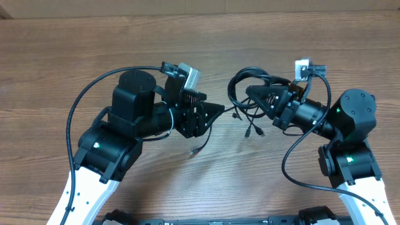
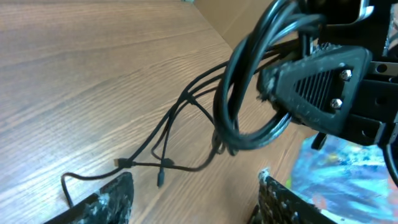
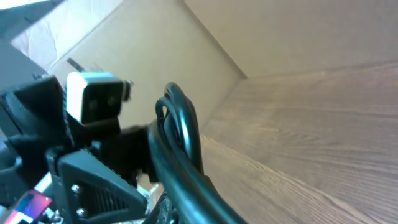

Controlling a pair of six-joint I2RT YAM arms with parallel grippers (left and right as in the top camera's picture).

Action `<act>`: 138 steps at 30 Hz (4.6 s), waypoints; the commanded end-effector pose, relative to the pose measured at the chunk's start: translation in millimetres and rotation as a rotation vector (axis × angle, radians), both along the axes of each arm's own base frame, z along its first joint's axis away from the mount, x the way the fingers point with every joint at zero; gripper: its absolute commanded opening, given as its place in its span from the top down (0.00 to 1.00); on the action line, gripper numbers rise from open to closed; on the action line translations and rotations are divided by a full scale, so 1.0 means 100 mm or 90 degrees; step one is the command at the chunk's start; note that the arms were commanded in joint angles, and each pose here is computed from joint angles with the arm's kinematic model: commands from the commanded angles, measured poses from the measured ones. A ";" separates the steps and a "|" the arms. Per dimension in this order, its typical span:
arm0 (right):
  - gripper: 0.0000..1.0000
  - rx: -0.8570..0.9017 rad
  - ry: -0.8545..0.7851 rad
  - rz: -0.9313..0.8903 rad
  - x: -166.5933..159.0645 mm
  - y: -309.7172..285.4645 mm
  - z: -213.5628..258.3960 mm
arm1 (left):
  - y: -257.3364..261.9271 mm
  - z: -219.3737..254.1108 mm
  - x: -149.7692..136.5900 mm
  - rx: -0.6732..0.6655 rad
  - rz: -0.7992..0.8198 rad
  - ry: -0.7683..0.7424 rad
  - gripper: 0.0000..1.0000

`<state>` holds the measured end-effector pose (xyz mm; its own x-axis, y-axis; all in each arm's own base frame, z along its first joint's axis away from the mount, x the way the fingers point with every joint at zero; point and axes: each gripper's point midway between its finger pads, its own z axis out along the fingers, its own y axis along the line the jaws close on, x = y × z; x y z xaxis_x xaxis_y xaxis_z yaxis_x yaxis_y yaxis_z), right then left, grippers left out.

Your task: Untangle cables

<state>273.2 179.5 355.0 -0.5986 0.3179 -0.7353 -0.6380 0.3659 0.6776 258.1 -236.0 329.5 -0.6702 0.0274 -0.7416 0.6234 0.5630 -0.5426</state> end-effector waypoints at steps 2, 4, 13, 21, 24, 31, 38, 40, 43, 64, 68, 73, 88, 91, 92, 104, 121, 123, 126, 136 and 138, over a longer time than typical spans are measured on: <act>0.96 0.025 -0.001 -0.014 0.00 -0.02 0.15 | 0.00 0.13 -0.01 -0.059 0.034 0.066 0.40; 0.96 0.024 -0.001 -0.004 -0.02 0.00 0.14 | -0.01 0.16 0.00 -0.074 0.043 0.082 0.35; 0.96 0.026 -0.026 0.036 -0.12 0.05 0.21 | -0.12 0.09 0.04 -0.088 0.034 0.120 0.36; 0.96 0.025 -0.028 0.027 -0.10 0.04 0.21 | -0.30 0.15 -0.05 -0.129 -0.019 0.162 0.61; 0.96 0.027 -0.028 -0.007 -0.02 -0.01 0.22 | -0.32 0.17 -0.10 -0.151 -0.020 0.216 0.52; 0.96 0.082 0.023 -0.140 0.27 -0.22 0.28 | -0.34 0.19 -0.15 -0.182 -0.011 0.293 0.26; 0.96 0.177 0.023 -0.162 0.30 -0.30 0.58 | -0.41 0.44 -0.01 -0.265 0.040 0.319 0.02; 0.96 0.177 0.022 -0.163 0.30 -0.30 0.58 | -0.43 0.49 0.03 -0.288 0.063 0.337 0.00; 0.96 0.177 0.022 -0.165 0.31 -0.31 0.58 | -0.48 0.54 0.05 -0.322 0.091 0.375 0.00; 0.96 0.179 0.022 -0.174 0.33 -0.33 0.58 | -1.00 0.40 0.40 -0.437 0.156 0.540 0.28; 0.96 0.179 0.021 -0.174 0.33 -0.33 0.58 | -0.93 0.37 0.46 -0.437 0.169 0.541 0.43; 0.96 0.179 0.021 -0.172 0.32 -0.32 0.58 | -0.88 0.37 0.51 -0.442 0.180 0.537 0.55; 0.96 0.163 0.046 -0.159 0.31 -0.28 0.48 | -0.89 0.37 0.53 -0.449 0.193 0.538 0.79; 0.96 0.163 0.046 -0.157 0.30 -0.28 0.48 | -0.89 0.37 0.53 -0.449 0.193 0.538 0.87; 0.96 0.163 0.046 -0.154 0.30 -0.27 0.48 | -0.89 0.37 0.53 -0.449 0.193 0.538 0.88; 0.43 0.158 0.048 -0.132 0.25 -0.23 0.47 | -0.88 0.52 0.57 -0.416 0.145 0.362 0.96; 0.00 0.011 0.038 -0.044 0.06 -0.06 0.00 | -0.73 0.05 0.58 -0.050 -0.009 -0.121 0.96; 0.00 -0.021 0.049 -0.034 0.03 -0.05 -0.14 | -0.70 -0.09 0.55 0.006 -0.037 -0.153 0.96; 0.00 -0.071 0.067 -0.029 -0.05 -0.06 -0.36 | -0.63 -0.19 0.54 0.055 -0.055 -0.181 0.96; 0.00 -0.138 0.124 -0.023 -0.24 -0.12 -0.69 | -0.28 0.37 0.47 0.023 -0.015 -0.283 0.96; 0.00 -0.157 0.070 0.005 -0.31 -0.09 -0.65 | -0.28 0.38 0.35 0.044 -0.055 -0.322 0.96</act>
